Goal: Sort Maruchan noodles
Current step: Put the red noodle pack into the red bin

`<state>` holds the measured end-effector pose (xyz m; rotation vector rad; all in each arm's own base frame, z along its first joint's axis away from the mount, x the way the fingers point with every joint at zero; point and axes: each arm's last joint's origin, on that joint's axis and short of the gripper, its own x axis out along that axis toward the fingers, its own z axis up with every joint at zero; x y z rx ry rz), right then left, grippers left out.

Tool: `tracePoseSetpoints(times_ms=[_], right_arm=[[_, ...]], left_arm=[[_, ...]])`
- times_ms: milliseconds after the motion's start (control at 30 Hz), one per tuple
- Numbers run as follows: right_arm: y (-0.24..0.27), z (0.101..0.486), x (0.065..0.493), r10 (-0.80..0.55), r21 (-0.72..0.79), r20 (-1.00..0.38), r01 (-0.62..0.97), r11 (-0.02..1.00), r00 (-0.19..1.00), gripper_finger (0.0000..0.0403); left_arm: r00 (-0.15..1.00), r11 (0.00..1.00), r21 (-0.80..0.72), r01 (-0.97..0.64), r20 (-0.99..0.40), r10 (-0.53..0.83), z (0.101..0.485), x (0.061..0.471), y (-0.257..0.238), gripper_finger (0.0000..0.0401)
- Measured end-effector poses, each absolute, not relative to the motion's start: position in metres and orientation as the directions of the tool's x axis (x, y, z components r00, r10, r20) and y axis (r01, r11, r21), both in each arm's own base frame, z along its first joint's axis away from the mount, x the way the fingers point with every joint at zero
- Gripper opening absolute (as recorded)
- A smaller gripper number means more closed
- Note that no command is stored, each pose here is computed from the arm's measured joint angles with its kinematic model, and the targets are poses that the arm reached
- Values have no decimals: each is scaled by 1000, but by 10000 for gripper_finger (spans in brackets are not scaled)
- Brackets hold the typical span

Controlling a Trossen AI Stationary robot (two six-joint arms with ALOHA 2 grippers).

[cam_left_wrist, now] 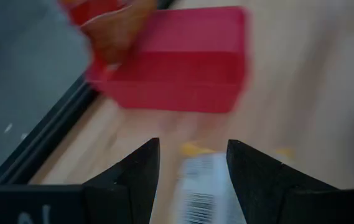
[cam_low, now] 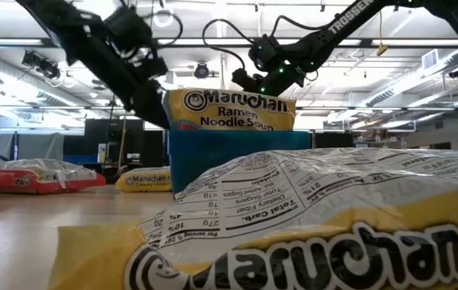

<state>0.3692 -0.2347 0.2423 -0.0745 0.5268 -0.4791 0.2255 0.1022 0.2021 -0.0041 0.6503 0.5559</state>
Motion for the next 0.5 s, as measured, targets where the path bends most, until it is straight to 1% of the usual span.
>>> tracePoseSetpoints(times_ms=[133, 267, 367, 500], right_arm=[[-234, 245, 372, -419, -171, -432, 384, 907, 799, 5], [-231, 247, 374, -370, -153, -411, 338, 929, 833, 5], [-232, 248, 374, -396, -183, -402, 351, 918, 826, 5], [-240, 246, 368, -434, -216, -428, 376, 901, 793, 5]], left_arm=[[623, 836, 154, -527, -599, 503, 186, 225, 130, 192], [631, 838, 127, -531, -601, 491, 166, 232, 149, 192], [636, 829, 140, -541, -577, 512, 154, 237, 160, 192], [649, 810, 143, -569, -526, 549, 148, 240, 173, 192]])
